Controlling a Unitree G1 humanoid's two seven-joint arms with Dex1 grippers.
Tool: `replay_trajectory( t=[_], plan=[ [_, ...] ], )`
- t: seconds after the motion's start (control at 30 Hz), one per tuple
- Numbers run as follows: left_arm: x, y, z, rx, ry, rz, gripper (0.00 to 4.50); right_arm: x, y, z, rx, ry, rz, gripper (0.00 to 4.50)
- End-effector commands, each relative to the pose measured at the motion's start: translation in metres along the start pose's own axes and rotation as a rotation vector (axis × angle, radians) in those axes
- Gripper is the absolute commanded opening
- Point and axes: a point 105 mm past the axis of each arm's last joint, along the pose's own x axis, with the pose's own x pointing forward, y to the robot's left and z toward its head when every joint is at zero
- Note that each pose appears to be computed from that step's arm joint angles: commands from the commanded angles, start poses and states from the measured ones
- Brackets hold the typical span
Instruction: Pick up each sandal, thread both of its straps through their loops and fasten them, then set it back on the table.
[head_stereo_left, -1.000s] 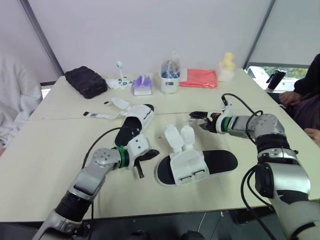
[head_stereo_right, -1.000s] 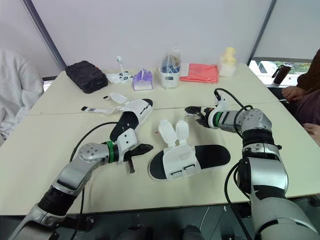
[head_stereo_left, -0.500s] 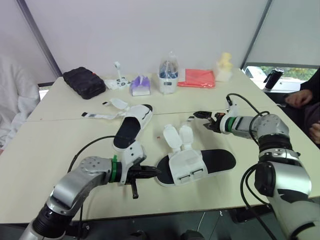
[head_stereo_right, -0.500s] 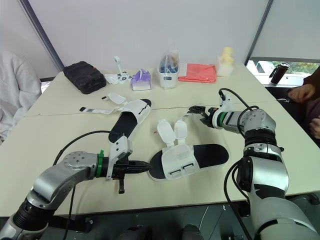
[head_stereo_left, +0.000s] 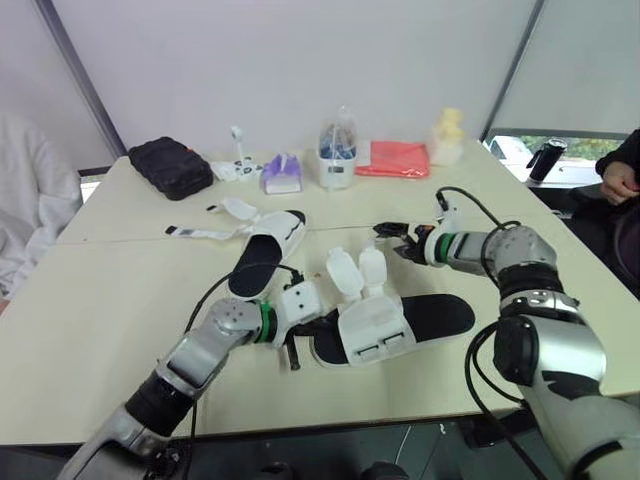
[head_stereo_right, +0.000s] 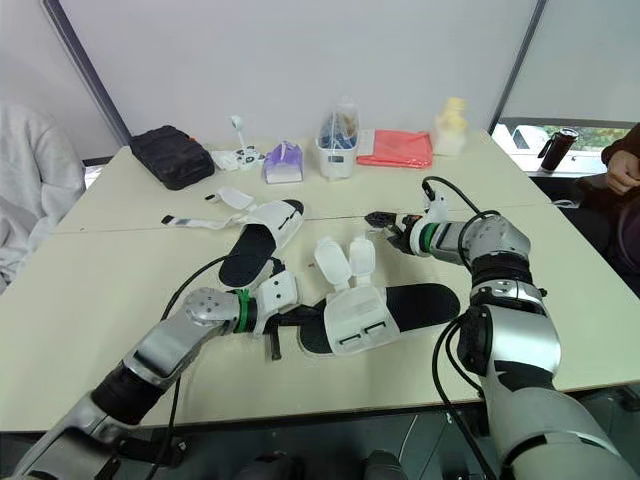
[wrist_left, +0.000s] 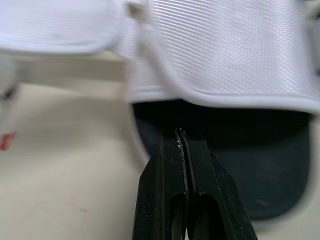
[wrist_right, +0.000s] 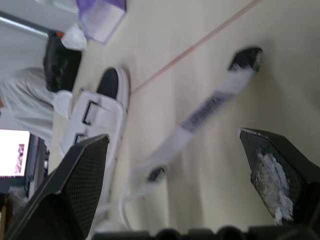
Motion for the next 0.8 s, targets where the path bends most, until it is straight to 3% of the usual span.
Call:
replay_trajectory(
  t=[0.03,0.17,0.27,0.37,0.5,0.7,0.8],
  plan=[
    [-0.001,0.003,-0.007,0.015,0.021,0.024,0.01,0.005,0.017,0.007,0.029,-0.031,0.069,4.50],
    [-0.002,0.000,-0.007,0.029,0.016,0.013,0.01,0.012,0.019,0.000,0.076,-0.015,0.073,4.50],
    [-0.002,-0.002,-0.006,0.032,0.013,0.009,0.00,0.018,0.022,-0.003,0.091,-0.019,0.079,3.68],
    [-0.003,-0.003,-0.005,0.034,0.010,0.007,0.00,0.022,0.027,-0.003,0.111,-0.028,0.101,2.31],
    [-0.004,-0.003,-0.007,0.030,0.013,0.013,0.00,0.023,0.030,-0.003,0.105,-0.023,0.102,0.17],
    [-0.007,0.000,-0.009,0.026,0.018,0.028,0.00,0.019,0.035,0.002,0.054,-0.020,0.128,0.07],
    [-0.008,0.003,-0.010,0.032,0.019,0.044,0.00,0.016,0.042,0.008,-0.083,-0.029,0.171,0.07]
  ],
)
